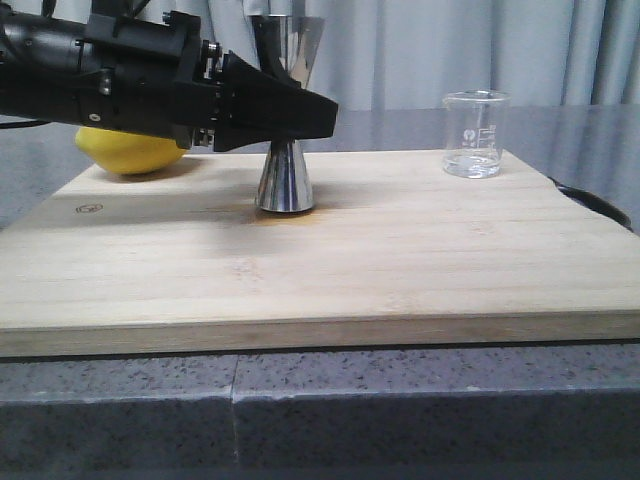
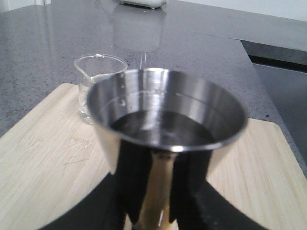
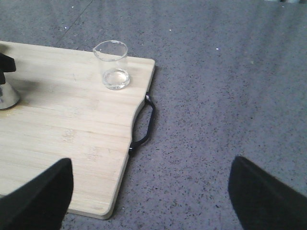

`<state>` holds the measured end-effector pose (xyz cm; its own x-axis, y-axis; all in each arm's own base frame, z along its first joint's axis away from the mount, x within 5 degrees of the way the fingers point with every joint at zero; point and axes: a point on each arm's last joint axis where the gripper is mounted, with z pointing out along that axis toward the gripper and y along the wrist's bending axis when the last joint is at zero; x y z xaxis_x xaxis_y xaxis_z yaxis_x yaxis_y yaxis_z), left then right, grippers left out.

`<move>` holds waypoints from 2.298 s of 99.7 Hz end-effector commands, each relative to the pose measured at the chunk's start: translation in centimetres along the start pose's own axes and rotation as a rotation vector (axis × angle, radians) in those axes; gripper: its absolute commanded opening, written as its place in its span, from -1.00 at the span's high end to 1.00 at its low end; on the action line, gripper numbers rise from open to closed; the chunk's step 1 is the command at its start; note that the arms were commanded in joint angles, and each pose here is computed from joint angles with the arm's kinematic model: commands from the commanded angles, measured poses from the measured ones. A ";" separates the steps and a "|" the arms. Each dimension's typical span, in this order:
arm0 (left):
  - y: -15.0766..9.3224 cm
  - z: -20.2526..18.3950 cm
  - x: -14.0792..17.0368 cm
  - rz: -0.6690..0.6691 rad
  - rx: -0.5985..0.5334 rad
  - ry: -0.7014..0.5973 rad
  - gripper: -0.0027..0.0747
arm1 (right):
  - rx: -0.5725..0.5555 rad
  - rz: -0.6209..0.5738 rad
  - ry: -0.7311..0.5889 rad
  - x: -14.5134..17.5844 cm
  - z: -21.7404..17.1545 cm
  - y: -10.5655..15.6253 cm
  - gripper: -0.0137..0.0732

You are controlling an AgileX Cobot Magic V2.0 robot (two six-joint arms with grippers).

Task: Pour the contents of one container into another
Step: 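Lower the filled jigger onto the board with the left gripper, then open the left gripper and pull it back from the jigger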

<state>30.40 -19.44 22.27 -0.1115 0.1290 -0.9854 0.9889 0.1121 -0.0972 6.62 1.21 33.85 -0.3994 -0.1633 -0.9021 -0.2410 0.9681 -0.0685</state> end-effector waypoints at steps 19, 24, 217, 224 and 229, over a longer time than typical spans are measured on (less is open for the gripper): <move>-0.1 -1.1 -3.2 0.024 0.022 -0.165 0.45 | -0.001 -0.014 -0.097 -1.3 -0.4 0.0 -0.64; -0.1 -1.1 -3.2 0.024 0.022 -0.165 0.45 | -0.001 -0.014 -0.097 -1.3 -0.4 0.0 -0.64; -4.8 -6.3 -7.4 -0.030 -0.274 0.416 -0.38 | -0.001 -0.014 -0.097 -1.3 -0.4 0.0 -0.64; -6.2 -7.7 -8.4 -0.051 -0.343 0.475 -0.38 | -0.001 -0.014 -0.097 -1.3 -0.4 0.0 -0.64; -7.4 -9.0 -9.3 -0.064 -0.412 0.507 -0.38 | -0.001 -0.014 -0.097 -1.3 -0.4 0.0 -0.64</move>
<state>25.09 -14.10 29.86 -0.2483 0.5791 -0.7766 0.9281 0.3718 -0.0195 6.62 1.21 33.85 -0.3994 -0.1633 -0.9021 -0.2410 0.9681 -0.0685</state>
